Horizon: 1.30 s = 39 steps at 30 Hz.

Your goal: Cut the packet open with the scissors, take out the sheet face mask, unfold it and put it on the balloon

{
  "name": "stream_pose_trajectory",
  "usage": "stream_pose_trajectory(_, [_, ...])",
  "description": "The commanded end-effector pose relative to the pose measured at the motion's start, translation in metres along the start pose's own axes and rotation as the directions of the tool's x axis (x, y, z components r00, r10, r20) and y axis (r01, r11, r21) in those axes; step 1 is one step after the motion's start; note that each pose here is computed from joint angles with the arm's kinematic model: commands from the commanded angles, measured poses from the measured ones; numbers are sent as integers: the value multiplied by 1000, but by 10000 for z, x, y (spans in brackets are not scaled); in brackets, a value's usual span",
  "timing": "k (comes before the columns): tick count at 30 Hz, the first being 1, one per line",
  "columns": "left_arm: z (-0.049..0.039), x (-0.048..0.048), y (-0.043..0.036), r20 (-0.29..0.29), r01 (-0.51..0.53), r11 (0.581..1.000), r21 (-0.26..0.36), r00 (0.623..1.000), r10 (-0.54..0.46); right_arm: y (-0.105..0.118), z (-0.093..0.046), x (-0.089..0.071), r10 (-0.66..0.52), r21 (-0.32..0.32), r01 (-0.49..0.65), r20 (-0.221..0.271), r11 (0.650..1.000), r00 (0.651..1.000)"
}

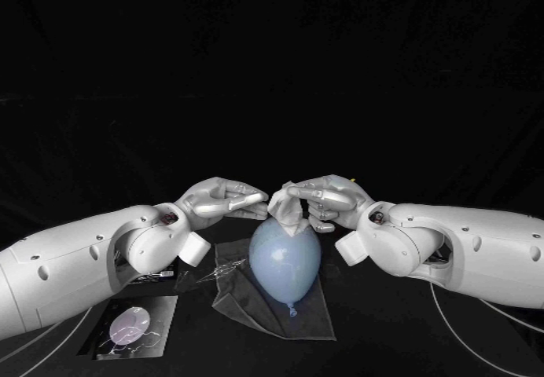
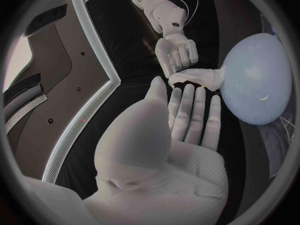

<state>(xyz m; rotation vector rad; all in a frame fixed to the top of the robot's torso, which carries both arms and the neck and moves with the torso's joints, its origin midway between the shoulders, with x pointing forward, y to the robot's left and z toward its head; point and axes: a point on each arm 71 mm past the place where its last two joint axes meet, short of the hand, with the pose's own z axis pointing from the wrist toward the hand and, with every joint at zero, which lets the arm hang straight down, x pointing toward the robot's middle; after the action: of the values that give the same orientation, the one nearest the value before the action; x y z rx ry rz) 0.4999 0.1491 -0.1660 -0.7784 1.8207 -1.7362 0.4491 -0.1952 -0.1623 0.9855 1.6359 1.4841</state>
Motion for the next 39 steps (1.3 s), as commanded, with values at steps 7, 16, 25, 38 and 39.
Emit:
stream_pose_trajectory(7, [-34, -67, -13, 66, -67, 998, 5, 996, 67, 17, -6, 11, -12, -15, 12, -3, 1000, 1000])
stream_pose_trajectory(16, [-49, -94, -32, 126, -95, 995, 19, 988, 92, 17, -8, 34, -19, -13, 19, -21, 1000, 1000])
stream_pose_trajectory(25, [-109, -149, -62, 181, -98, 994, 49, 980, 88, 18, -14, 29, -30, -14, 30, -17, 999, 999])
stream_pose_trajectory(38, [-262, -102, -114, 179, -103, 992, 74, 980, 88, 29, -20, 13, -39, -26, 39, 12, 999, 999])
stream_pose_trajectory(39, [-278, -90, -118, 176, -102, 992, 74, 981, 87, 30, -20, 12, -41, -28, 41, 17, 999, 999])
